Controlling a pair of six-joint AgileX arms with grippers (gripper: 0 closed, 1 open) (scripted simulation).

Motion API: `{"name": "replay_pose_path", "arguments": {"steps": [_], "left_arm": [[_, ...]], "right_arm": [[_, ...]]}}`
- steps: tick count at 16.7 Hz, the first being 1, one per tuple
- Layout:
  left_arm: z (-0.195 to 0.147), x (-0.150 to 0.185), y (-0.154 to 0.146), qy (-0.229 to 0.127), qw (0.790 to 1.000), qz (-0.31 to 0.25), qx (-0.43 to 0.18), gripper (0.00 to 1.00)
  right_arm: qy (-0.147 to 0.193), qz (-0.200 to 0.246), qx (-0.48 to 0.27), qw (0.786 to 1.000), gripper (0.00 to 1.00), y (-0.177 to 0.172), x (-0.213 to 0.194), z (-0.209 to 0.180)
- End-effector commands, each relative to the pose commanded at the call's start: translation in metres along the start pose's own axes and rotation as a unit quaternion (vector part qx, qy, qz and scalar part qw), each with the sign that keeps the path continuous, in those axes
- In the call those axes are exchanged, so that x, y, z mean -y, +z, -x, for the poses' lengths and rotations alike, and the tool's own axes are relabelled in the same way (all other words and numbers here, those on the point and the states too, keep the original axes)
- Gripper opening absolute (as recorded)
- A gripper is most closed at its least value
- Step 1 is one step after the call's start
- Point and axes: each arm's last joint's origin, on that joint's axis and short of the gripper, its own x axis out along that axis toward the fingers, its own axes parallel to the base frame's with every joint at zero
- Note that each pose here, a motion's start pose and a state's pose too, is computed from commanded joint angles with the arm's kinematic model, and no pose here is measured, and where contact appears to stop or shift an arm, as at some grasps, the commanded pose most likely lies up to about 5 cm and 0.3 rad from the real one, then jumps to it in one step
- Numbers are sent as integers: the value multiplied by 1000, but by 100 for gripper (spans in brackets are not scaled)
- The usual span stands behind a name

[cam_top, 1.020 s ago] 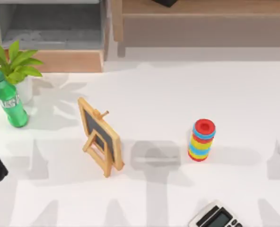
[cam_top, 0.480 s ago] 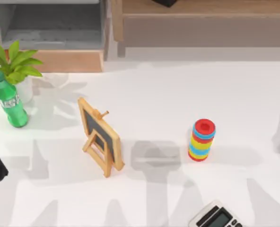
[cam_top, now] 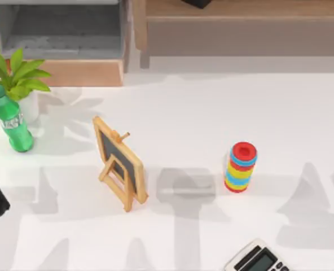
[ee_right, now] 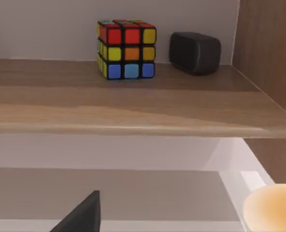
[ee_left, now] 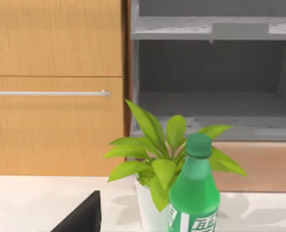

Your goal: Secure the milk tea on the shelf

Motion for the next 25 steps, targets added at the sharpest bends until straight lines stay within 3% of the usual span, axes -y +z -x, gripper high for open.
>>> {"name": "replay_pose_path", "arguments": {"steps": [5, 10, 18, 25], "left_arm": [[0, 0, 0, 0, 1000, 0, 0, 100], [0, 0, 0, 0, 1000, 0, 0, 100], [0, 0, 0, 0, 1000, 0, 0, 100], [0, 0, 0, 0, 1000, 0, 0, 100]], "right_arm": [[-2, -3, -9, 1000, 100, -59, 52, -11], [11, -13, -13, 1000, 100, -98, 69, -7], [14, -15, -13, 1000, 100, -101, 70, -10], [14, -15, -13, 1000, 100, -102, 72, -66]]}}
